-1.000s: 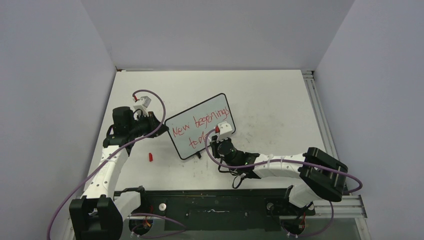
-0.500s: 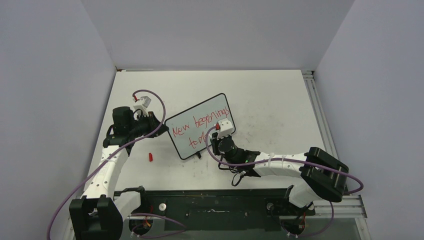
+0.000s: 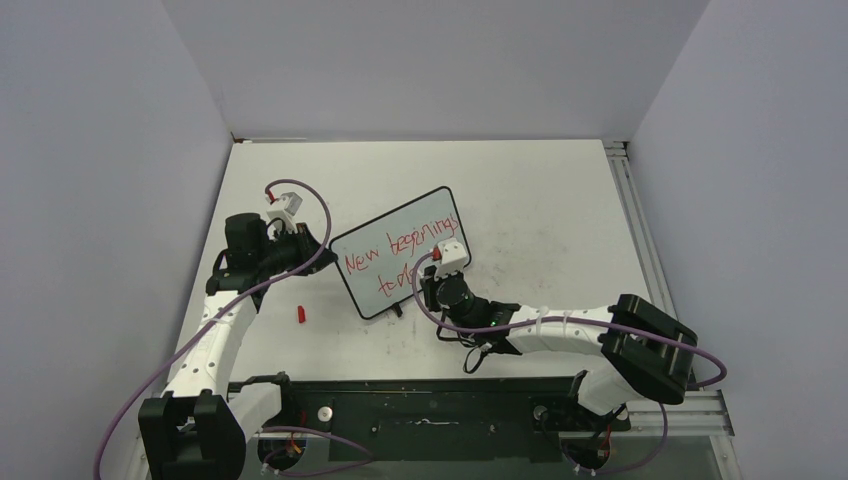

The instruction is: Write a sentence on the whiteboard

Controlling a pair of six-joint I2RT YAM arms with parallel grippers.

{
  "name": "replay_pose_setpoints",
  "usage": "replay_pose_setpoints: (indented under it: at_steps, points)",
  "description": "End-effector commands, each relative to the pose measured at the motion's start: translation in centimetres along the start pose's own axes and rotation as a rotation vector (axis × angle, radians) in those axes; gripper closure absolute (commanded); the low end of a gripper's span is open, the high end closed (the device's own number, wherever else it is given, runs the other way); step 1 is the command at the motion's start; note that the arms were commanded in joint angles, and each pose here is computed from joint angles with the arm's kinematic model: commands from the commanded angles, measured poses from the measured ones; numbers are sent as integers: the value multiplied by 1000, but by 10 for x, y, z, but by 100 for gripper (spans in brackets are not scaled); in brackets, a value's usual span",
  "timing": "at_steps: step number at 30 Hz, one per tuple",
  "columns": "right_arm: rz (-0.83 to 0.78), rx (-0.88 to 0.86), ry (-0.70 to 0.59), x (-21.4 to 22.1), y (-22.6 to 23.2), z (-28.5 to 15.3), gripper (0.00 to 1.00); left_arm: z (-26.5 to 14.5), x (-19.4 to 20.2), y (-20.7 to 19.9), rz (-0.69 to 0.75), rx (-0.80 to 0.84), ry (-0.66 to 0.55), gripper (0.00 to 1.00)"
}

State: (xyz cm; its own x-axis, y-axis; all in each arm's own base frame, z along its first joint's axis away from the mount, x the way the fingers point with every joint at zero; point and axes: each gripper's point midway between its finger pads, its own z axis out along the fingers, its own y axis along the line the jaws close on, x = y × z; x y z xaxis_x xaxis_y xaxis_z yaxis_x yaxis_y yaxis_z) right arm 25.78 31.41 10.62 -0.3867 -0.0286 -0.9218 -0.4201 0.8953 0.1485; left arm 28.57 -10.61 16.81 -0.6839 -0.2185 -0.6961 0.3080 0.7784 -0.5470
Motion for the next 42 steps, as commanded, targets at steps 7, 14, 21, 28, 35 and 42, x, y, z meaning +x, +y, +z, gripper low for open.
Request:
replay_pose_setpoints:
  at_steps: [7,14,21,28,35,42]
  points:
    - [45,-18,5,13,7,-3,95,-2,-9,-11,37,37,-29,100]
    - [54,30,-1,14,-3,-5,95,-2,-9,-11,37,39,-29,100]
    - [54,39,-21,3,-5,-8,95,-2,-9,-11,36,38,-29,100]
    - [58,-8,-60,-19,3,-17,95,-3,-9,-11,38,38,-31,100]
    - [67,-8,-91,-34,3,-12,95,-3,-9,-11,37,37,-29,100]
    - [94,-17,-104,-39,2,-4,95,-3,-9,-12,38,42,-31,100]
